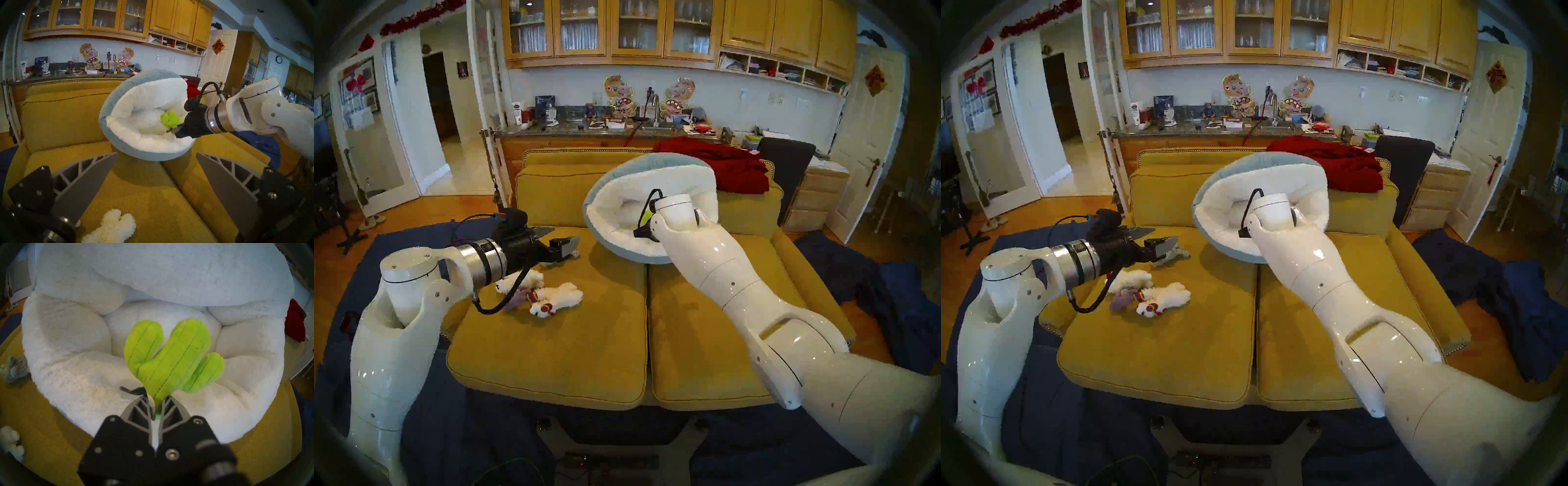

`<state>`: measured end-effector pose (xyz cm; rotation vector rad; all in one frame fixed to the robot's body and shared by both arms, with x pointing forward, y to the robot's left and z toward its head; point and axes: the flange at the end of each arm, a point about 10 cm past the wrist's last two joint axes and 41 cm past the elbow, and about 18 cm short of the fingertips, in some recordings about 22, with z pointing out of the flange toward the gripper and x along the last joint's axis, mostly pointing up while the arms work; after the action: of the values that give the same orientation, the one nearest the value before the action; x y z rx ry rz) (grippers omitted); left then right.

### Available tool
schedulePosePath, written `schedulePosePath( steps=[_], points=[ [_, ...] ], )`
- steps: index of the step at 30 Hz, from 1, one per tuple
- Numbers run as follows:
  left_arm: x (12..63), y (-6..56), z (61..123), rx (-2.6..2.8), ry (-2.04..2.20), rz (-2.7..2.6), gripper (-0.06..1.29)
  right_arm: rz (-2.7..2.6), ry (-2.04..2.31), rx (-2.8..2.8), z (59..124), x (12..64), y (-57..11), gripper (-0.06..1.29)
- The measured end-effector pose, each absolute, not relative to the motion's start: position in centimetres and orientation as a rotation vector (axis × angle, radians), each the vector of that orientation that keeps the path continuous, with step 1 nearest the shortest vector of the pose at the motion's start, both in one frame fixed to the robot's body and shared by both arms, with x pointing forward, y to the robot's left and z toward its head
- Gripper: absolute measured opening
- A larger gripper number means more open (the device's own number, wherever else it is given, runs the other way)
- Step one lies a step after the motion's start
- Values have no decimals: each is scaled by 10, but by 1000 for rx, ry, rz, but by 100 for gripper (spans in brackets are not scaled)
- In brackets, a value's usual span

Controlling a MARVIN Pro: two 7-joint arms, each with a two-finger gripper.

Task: Put toys into dog bed

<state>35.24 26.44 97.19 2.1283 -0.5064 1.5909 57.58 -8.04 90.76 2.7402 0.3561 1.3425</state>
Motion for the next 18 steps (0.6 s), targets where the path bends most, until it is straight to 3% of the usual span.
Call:
schedulePosePath(
  steps=[6,7,9,10,11,12,18],
  points=[
    [352,264,972,2128,-506,1591,126,1346,357,2737,906,586,-79,-4],
    [352,264,972,2128,-506,1591,126,1346,358,2737,905,587,-79,12],
    [352,264,972,2128,-506,1591,126,1346,360,2737,905,591,-79,67],
    [352,264,972,2128,-506,1591,126,1348,361,2736,905,592,-79,105],
    [352,264,972,2128,-507,1591,126,1348,363,2735,904,594,-79,109],
    [352,264,972,2128,-507,1591,126,1349,364,2735,904,596,-79,123],
    [352,264,972,2128,-507,1591,126,1359,378,2725,905,604,-83,125]
  ],
)
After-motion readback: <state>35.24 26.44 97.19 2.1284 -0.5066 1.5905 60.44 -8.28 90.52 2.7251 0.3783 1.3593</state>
